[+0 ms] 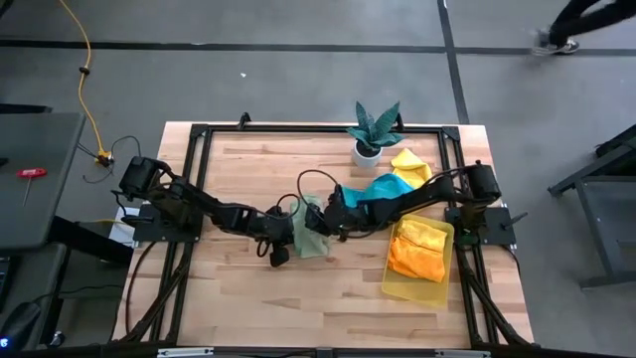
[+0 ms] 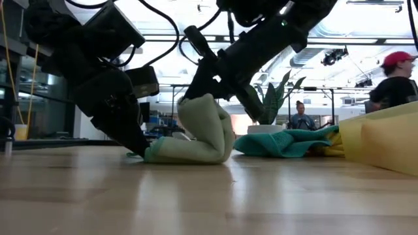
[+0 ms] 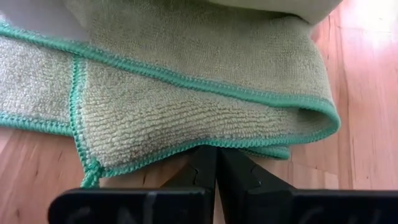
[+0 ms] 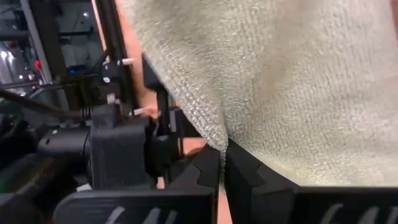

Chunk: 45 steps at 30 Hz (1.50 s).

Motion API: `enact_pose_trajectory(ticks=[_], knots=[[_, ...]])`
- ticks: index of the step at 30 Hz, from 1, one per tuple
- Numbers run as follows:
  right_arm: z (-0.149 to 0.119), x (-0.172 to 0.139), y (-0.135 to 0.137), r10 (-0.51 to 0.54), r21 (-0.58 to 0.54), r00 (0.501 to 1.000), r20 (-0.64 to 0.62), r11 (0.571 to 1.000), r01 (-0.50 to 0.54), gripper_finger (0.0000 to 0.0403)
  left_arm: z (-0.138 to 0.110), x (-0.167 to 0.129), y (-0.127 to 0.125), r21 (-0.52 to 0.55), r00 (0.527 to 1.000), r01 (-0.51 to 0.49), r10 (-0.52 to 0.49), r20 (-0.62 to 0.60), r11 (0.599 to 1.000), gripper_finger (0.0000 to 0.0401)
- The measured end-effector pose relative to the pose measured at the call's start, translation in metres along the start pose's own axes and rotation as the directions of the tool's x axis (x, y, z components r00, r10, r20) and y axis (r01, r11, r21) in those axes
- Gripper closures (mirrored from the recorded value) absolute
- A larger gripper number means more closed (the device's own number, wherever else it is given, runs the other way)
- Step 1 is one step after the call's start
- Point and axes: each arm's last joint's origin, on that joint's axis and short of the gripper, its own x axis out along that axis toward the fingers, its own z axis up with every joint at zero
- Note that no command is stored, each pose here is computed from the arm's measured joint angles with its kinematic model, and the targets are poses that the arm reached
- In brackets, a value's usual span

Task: Fold microfiber towels
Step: Fold the light green microfiber cloth

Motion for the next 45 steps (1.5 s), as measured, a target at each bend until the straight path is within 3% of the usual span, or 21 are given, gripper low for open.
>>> enact_pose_trajectory(ticks=[15, 23, 27, 31, 37, 40, 43, 45], knots=[[-0.004, 0.023, -0.001, 0.011, 0.030, 0.999, 0.038, 0.999, -0.012, 0.0390, 0.001, 0.000, 0.001, -0.003, 1.000, 0.004, -0.004, 0.008, 1.000, 0.0401], [0.006, 0.024, 0.008, 0.070, -0.067, 0.997, 0.040, 0.995, -0.068, 0.0269, 0.001, 0.000, 0.001, -0.001, 1.000, 0.003, -0.003, 0.009, 1.000, 0.0401], [0.011, 0.018, 0.014, 0.058, -0.208, 0.998, -0.030, 0.976, -0.063, 0.0212, 0.001, 0.000, 0.001, -0.002, 1.000, 0.001, -0.001, 0.009, 1.000, 0.0401], [0.019, 0.000, 0.024, 0.019, -0.358, 0.999, -0.044, 0.933, -0.033, 0.0192, 0.001, 0.000, 0.001, -0.001, 1.000, -0.001, 0.001, 0.007, 1.000, 0.0401], [0.017, -0.027, 0.030, -0.065, -0.572, 0.997, -0.038, 0.819, 0.031, 0.0219, 0.001, -0.002, 0.001, 0.006, 1.000, 0.004, -0.004, 0.002, 1.000, 0.0401], [0.010, -0.028, 0.021, -0.134, -0.597, 0.991, -0.023, 0.797, 0.095, 0.0278, 0.002, -0.003, 0.002, 0.004, 1.000, 0.003, -0.003, 0.002, 1.000, 0.0401], [0.001, -0.019, 0.007, -0.183, -0.618, 0.983, 0.024, 0.770, 0.158, 0.0370, 0.003, -0.004, 0.002, -0.001, 1.000, 0.004, -0.004, 0.001, 1.000, 0.0401], [-0.006, -0.011, 0.000, -0.181, -0.624, 0.983, 0.032, 0.765, 0.161, 0.0388, 0.003, -0.004, 0.002, -0.006, 1.000, 0.003, -0.003, 0.001, 1.000, 0.0401]])
